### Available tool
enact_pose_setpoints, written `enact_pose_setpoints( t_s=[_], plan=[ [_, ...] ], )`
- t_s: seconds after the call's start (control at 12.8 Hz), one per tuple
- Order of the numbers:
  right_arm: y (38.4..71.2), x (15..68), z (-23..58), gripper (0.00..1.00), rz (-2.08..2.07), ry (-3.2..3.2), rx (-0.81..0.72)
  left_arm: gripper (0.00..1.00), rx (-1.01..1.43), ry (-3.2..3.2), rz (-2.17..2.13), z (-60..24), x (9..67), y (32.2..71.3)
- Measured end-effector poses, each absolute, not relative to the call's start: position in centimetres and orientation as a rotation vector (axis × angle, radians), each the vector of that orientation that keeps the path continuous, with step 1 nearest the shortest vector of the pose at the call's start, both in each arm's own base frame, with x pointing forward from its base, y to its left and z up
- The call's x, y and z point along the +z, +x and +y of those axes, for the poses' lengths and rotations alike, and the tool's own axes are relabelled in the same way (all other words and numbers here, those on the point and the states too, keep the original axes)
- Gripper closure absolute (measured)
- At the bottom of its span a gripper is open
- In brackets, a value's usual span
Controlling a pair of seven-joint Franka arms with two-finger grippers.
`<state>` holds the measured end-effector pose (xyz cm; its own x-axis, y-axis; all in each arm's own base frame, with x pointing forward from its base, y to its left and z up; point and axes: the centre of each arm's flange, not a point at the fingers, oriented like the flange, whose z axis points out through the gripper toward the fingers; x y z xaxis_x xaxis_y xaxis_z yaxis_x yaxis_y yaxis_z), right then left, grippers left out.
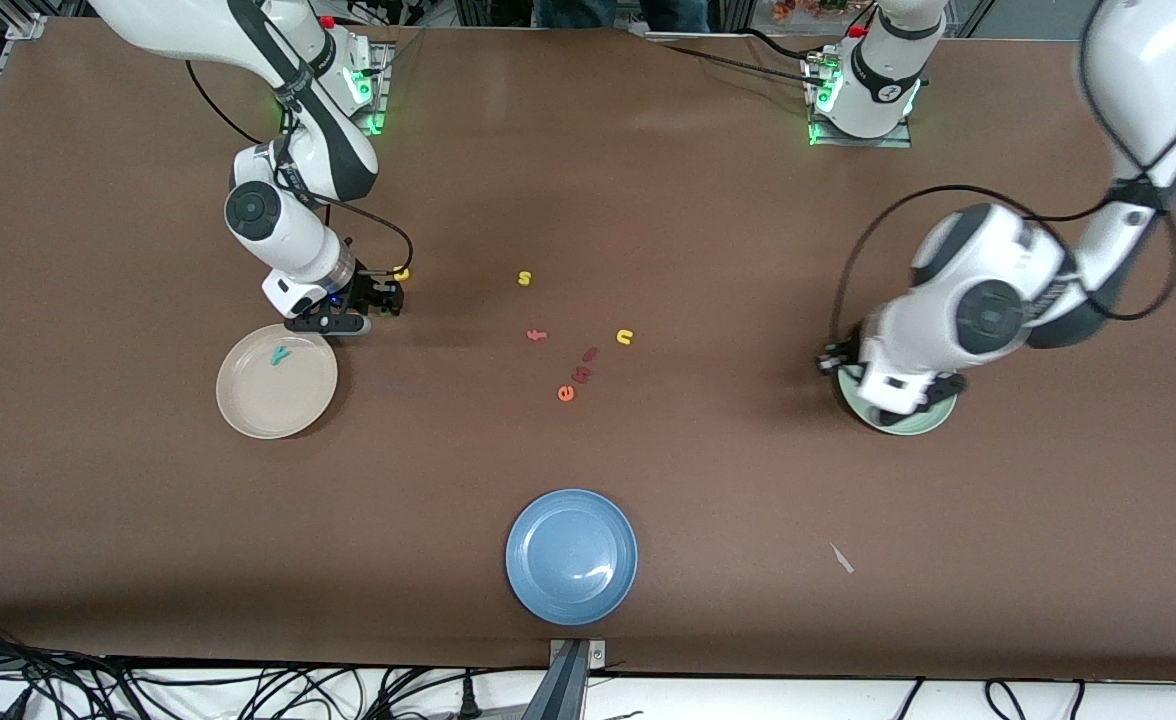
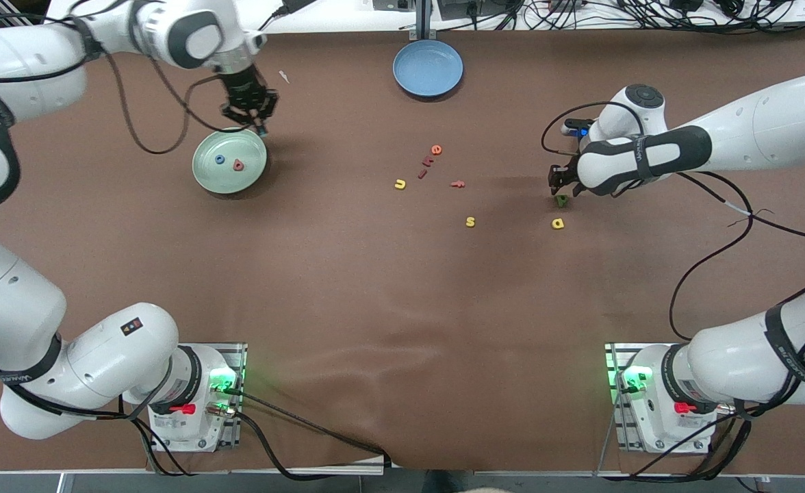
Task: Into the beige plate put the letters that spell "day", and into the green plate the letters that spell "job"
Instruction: 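Carry the teal piece to the green plate while the right gripper grasps green p, then place the green p on the cream plate while the left gripper returns to rest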
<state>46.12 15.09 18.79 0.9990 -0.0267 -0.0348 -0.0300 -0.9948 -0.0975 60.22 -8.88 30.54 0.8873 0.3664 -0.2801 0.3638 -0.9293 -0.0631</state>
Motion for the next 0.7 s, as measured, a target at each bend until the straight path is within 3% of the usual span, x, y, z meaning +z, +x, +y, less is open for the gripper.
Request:
enact_pose_setpoints(
  t_s=[0.31,0.7],
  plan=[
    [45.3,18.0,15.0,0.45,0.037,-3.041,0.049,0.93,0.597,-3.1,-0.399,0.6,25.9,58.4],
    [45.1,17.5,15.0,0.56,0.039,-3.035,0.038,0.93,0.558,-3.126,-0.348,2.2,20.0,57.4]
  ],
)
